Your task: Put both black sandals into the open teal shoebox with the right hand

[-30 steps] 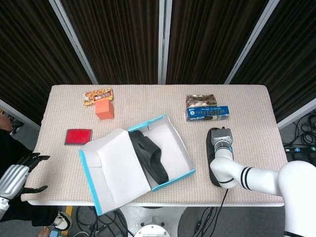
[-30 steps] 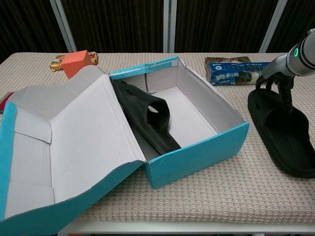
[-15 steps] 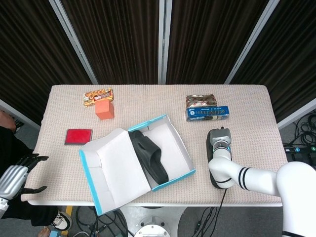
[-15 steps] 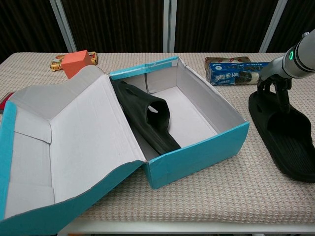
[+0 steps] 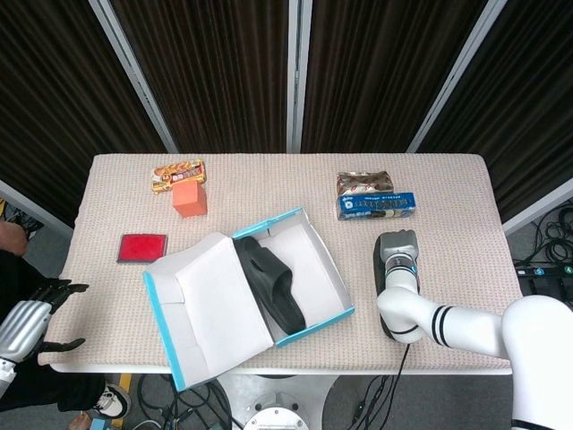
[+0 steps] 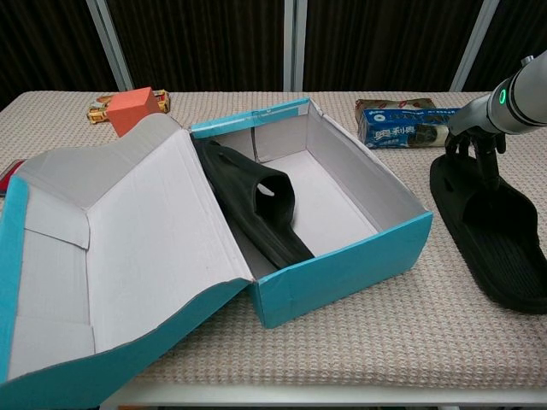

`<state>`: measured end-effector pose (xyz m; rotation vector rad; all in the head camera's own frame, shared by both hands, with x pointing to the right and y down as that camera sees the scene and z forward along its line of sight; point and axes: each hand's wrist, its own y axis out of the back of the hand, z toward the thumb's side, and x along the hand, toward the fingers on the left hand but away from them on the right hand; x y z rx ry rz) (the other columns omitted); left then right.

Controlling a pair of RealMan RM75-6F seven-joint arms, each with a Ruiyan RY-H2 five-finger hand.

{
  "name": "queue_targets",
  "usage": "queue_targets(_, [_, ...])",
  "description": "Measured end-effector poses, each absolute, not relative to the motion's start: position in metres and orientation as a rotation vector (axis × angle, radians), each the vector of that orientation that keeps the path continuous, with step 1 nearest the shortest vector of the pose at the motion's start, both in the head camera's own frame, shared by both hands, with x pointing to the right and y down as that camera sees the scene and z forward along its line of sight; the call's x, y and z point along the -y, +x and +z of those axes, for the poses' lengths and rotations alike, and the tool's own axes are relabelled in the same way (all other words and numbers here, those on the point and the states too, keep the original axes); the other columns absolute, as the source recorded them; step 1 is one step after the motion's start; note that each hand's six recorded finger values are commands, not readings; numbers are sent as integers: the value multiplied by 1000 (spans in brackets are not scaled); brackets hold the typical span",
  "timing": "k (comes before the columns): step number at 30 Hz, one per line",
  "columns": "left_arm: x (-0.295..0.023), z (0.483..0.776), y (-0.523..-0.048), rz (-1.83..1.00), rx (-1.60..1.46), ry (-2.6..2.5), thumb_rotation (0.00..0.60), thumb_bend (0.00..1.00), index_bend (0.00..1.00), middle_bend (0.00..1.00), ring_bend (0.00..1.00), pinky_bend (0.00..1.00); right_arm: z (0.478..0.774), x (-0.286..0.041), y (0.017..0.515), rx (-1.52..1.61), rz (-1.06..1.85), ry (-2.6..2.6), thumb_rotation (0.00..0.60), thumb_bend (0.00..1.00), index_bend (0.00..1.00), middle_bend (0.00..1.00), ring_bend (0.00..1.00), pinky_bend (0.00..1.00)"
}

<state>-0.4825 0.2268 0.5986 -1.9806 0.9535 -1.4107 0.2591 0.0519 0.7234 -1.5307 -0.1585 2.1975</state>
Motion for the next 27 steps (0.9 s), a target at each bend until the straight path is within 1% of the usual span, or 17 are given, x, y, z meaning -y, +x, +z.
queue_targets(3, [-227,599,-483,-1414,-952,-1983,600,21,192,236,113,138,724,-51,258,170,2187,-1527,600,115,314,221,186,282])
queue_targets(9, [-228,600,-483,-1417,-948,-1986,600,21,192,235,113,138,724,-48,258,197,2161,-1515,600,164,386,296,290,397])
queue_targets(11, [-228,600,-483,-1416,-949,-1987,600,21,192,235,113,139,724,-46,258,211,2151,-1510,600,196,403,311,315,428])
queue_targets(13, [-228,600,-483,-1414,-949,-1987,600,21,192,235,113,139,723,-45,258,226,2140,-1506,600,221,415,319,327,445])
queue_targets(21, [-229,600,-482,-1417,-946,-1989,600,21,192,235,113,139,720,-43,262,287,2122,-1519,600,259,473,365,374,507])
queue_targets(27, [-228,599,-481,-1411,-944,-1989,600,21,192,235,113,139,709,-39,264,371,2080,-1581,600,275,492,380,389,528])
